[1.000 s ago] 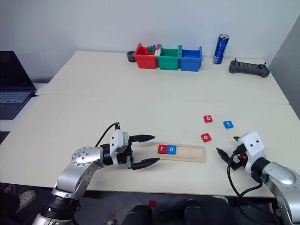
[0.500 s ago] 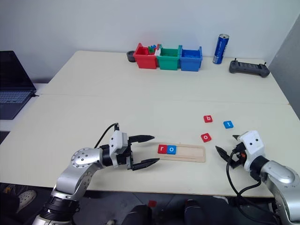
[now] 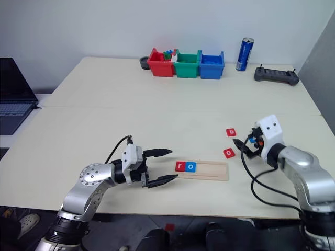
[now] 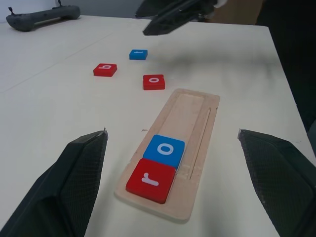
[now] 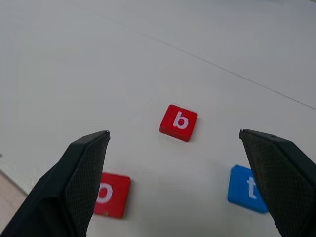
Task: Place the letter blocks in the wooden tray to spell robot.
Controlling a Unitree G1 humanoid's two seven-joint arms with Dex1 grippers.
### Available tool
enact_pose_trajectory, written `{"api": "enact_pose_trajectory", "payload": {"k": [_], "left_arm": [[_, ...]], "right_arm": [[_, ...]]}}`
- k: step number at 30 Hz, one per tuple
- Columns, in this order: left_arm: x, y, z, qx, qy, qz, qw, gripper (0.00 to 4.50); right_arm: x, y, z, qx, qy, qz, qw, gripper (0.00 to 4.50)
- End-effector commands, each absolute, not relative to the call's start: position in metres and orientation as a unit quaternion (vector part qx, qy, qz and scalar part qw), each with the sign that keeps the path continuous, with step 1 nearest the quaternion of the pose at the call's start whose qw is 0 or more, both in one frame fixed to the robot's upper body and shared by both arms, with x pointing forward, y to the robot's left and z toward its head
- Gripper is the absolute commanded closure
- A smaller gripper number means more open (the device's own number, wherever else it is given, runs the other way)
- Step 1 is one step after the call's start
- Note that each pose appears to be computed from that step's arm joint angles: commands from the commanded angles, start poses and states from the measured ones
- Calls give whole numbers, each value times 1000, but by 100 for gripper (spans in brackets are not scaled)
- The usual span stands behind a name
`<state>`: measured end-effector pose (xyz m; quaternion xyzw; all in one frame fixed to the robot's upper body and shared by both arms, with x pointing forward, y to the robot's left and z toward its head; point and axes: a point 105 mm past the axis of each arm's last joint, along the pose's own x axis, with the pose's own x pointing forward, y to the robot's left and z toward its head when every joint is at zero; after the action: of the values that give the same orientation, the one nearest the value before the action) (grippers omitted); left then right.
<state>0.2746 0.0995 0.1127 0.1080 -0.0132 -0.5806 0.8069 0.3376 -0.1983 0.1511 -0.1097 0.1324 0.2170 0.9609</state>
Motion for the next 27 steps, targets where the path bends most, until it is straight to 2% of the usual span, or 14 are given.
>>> {"api": "enact_pose_trajectory", "payload": {"k": [1, 5, 9, 19, 27], "left_arm": [[275, 100, 120, 117, -31, -575, 809, 2], [273, 101, 120, 117, -31, -575, 809, 2], [270, 103, 119, 117, -28, -575, 809, 2], [272, 106, 125, 107, -42, -551, 827, 2], [269, 105, 124, 107, -41, -551, 827, 2]], "right_arm": [[355, -197, 151, -100, 144, 190, 966, 0], [375, -187, 146, -91, 154, 176, 968, 0], [384, -184, 140, -90, 165, 165, 968, 0], [392, -177, 129, -78, 177, 158, 968, 0], [400, -181, 114, -69, 196, 121, 971, 0]]}}
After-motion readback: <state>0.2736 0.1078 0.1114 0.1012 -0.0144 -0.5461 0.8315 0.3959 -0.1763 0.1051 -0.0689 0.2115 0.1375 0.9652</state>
